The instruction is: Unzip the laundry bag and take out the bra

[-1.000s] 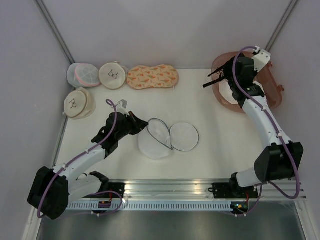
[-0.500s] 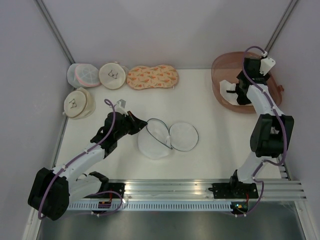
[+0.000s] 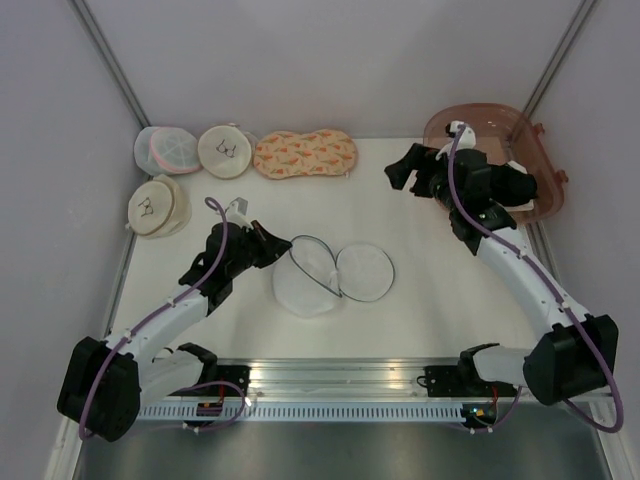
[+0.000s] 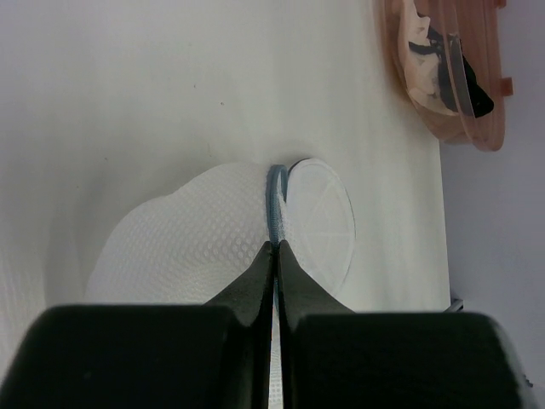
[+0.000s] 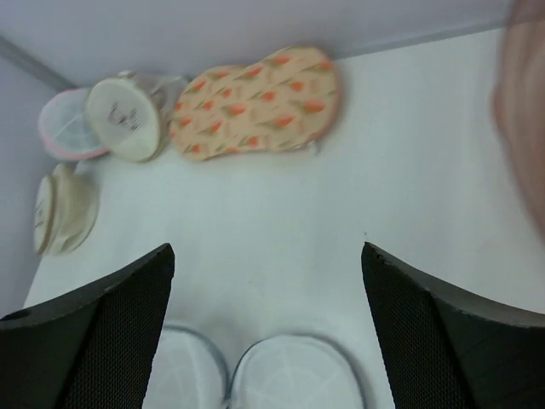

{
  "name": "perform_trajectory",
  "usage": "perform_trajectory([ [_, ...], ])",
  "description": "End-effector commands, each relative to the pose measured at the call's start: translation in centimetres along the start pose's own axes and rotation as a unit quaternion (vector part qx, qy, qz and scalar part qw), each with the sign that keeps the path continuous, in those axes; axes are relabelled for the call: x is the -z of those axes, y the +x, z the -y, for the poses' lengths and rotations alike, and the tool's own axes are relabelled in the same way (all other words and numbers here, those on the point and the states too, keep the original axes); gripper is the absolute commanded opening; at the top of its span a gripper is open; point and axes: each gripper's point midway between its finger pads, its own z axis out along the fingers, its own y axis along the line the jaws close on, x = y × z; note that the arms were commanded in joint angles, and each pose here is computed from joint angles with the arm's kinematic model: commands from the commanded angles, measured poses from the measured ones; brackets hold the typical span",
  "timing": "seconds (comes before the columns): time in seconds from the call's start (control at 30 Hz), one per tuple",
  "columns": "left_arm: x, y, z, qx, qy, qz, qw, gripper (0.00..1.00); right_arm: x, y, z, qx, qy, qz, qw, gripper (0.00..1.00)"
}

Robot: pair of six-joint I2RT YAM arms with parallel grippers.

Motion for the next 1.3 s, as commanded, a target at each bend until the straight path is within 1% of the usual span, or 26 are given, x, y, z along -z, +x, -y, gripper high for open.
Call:
perform_trajectory([
  [0.0, 0.6, -0.2, 0.1, -0.017, 0.009, 0.002, 1.000, 0.02, 2.1, 7.0, -3.9, -0.003, -0.098, -0.073, 0.993, 0.95],
  [0.07, 0.8, -0.4, -0.2, -0.018, 0.003, 0.006, 1.000, 0.02, 3.4, 9.5, -3.5, -0.003, -0.082, -0.101, 0.991, 0.93],
  [0.1, 0.8, -0.4, -0.4, -0.018, 0.001, 0.008, 1.000, 0.02, 3.6, 11.9, -1.6, -0.003, -0.049, -0.120, 0.992, 0.92],
  [0.13, 0.8, -0.3, -0.5, -0.015, 0.000, 0.007, 1.000, 0.02, 4.4, 12.6, -1.1, -0.004, -0.044, -0.122, 0.992, 0.92],
  [0.17, 0.8, -0.4, -0.6, -0.014, -0.001, 0.009, 1.000, 0.02, 4.9, 14.9, 0.4, -0.009, -0.026, -0.142, 0.989, 0.90],
  [0.23, 0.9, -0.3, -0.6, -0.011, 0.002, 0.008, 1.000, 0.02, 5.7, 16.3, 1.0, -0.023, -0.022, -0.154, 0.988, 0.87],
  [0.27, 0.8, -0.2, -0.6, -0.011, 0.002, 0.006, 1.000, 0.02, 6.3, 18.2, 1.7, -0.041, -0.015, -0.172, 0.984, 0.83],
  [0.33, 0.8, -0.1, -0.6, -0.010, 0.002, 0.005, 1.000, 0.02, 7.0, 19.3, 1.1, -0.063, -0.033, -0.182, 0.981, 0.79],
  [0.37, 0.8, -0.2, -0.5, -0.010, 0.003, 0.005, 1.000, 0.02, 7.5, 20.9, 1.5, -0.067, -0.029, -0.198, 0.977, 0.76],
  [0.53, 0.7, -0.1, -0.6, -0.006, 0.003, 0.003, 1.000, 0.02, 9.3, 24.4, 1.7, -0.097, -0.022, -0.230, 0.968, 0.66],
  [0.7, 0.6, 0.2, -0.5, -0.001, 0.008, -0.002, 1.000, 0.02, 9.5, 26.9, 2.0, -0.103, -0.003, -0.254, 0.962, 0.62],
  [0.73, 0.5, 0.3, -0.6, 0.001, 0.008, -0.003, 1.000, 0.02, 9.6, 27.4, 2.1, -0.099, 0.002, -0.260, 0.961, 0.60],
  [0.9, 0.4, 0.6, -0.6, 0.006, 0.012, -0.005, 1.000, 0.02, 9.0, 29.1, 3.3, -0.075, 0.050, -0.272, 0.958, 0.57],
  [1.1, 0.4, 0.8, -0.5, 0.011, 0.019, -0.009, 1.000, 0.02, 7.6, 30.2, 4.2, -0.054, 0.088, -0.268, 0.958, 0.55],
  [1.2, 0.4, 1.1, -0.5, 0.014, 0.024, -0.014, 1.000, 0.02, 7.1, 30.3, 4.2, -0.049, 0.093, -0.261, 0.960, 0.46],
  [1.23, 0.3, 1.3, -0.5, 0.017, 0.025, -0.016, 0.999, 0.02, 6.8, 29.9, 4.1, -0.047, 0.095, -0.252, 0.962, 0.38],
  [1.27, 0.4, 1.5, -0.3, 0.020, 0.031, -0.021, 0.999, 0.02, 6.6, 29.6, 3.9, -0.042, 0.094, -0.248, 0.963, 0.34],
])
